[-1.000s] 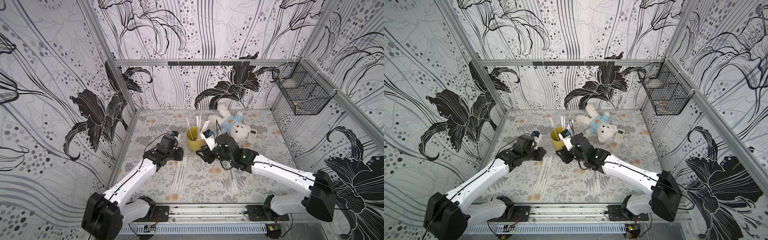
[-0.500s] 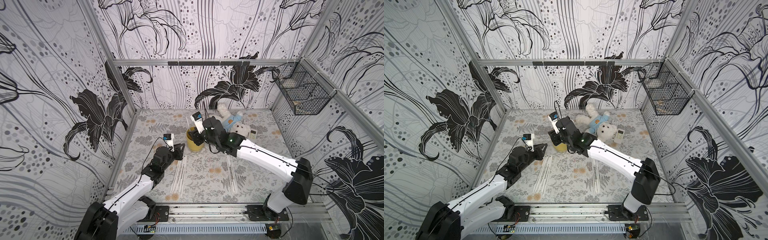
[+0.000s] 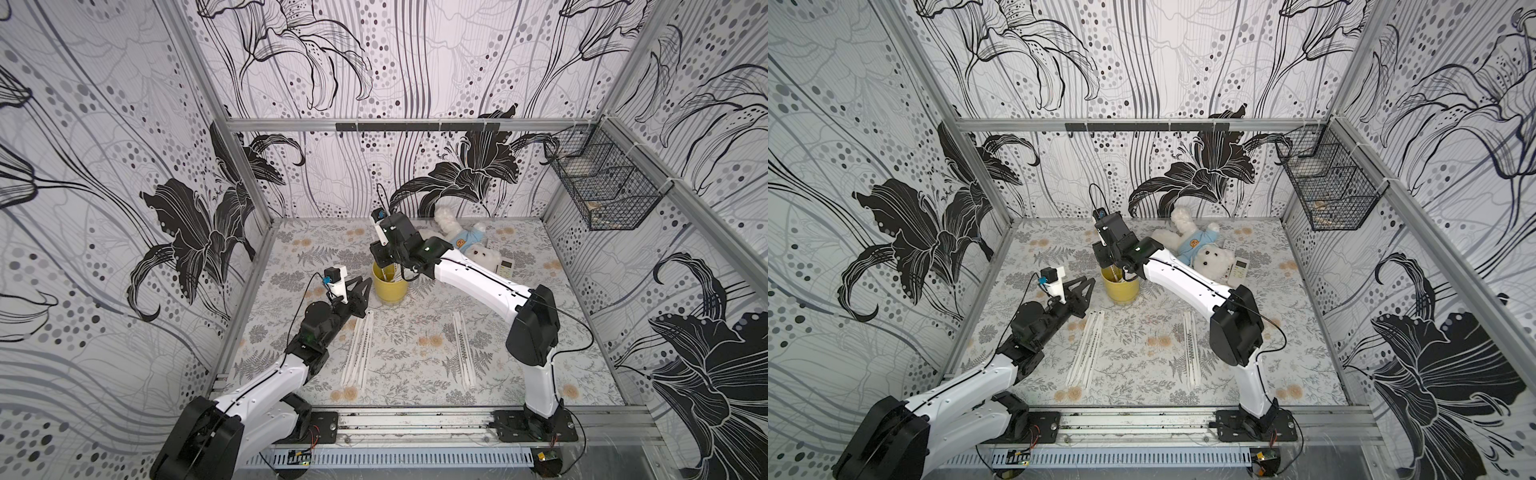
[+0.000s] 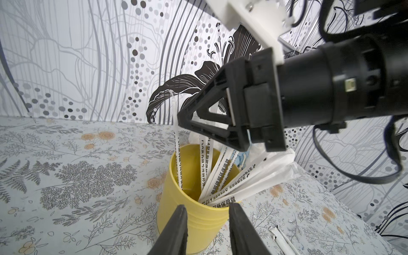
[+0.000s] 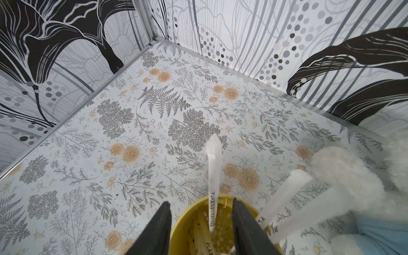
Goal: Take the straws out of the storage container
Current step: Pick up the straw from the container.
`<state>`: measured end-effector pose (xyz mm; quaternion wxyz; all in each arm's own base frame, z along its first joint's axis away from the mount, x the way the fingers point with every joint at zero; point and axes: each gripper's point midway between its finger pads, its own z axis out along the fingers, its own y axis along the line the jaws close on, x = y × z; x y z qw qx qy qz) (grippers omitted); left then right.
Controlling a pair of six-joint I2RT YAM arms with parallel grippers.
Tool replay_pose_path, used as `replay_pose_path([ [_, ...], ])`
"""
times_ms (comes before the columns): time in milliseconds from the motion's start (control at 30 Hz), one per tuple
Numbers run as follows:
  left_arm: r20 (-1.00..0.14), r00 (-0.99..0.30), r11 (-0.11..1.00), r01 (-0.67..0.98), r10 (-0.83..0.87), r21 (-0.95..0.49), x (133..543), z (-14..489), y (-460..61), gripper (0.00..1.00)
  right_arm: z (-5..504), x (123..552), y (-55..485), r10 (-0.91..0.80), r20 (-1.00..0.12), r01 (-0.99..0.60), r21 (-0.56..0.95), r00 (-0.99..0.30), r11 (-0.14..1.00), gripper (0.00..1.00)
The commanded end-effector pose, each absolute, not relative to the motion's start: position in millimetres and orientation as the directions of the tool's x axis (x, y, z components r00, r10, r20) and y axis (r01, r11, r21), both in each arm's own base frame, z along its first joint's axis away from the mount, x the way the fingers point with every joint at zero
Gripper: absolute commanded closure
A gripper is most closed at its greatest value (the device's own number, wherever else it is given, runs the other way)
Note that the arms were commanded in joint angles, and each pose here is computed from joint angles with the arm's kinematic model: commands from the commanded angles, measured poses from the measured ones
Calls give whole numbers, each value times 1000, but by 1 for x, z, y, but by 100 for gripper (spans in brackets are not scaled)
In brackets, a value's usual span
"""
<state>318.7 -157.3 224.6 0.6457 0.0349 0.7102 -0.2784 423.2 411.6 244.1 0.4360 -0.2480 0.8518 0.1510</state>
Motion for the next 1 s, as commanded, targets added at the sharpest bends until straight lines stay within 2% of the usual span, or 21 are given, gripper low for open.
replay_pose_path([
  [0,-948,-112,843,435,-298,-316,317,232,-159,63,237,431,409,-295,-796,-535,42,-528,843,51],
  [367,-945,-130,826,460,-300,-326,316,230,-165,63,218,448,415,-293,-773,-533,69,-562,843,56],
  [667,-946,-133,830,455,-295,-323,315,229,-165,64,220,447,410,-306,-781,-542,49,-544,839,82],
  [967,-946,-130,826,462,-298,-324,313,232,-167,64,233,444,409,-303,-796,-550,44,-524,834,100],
])
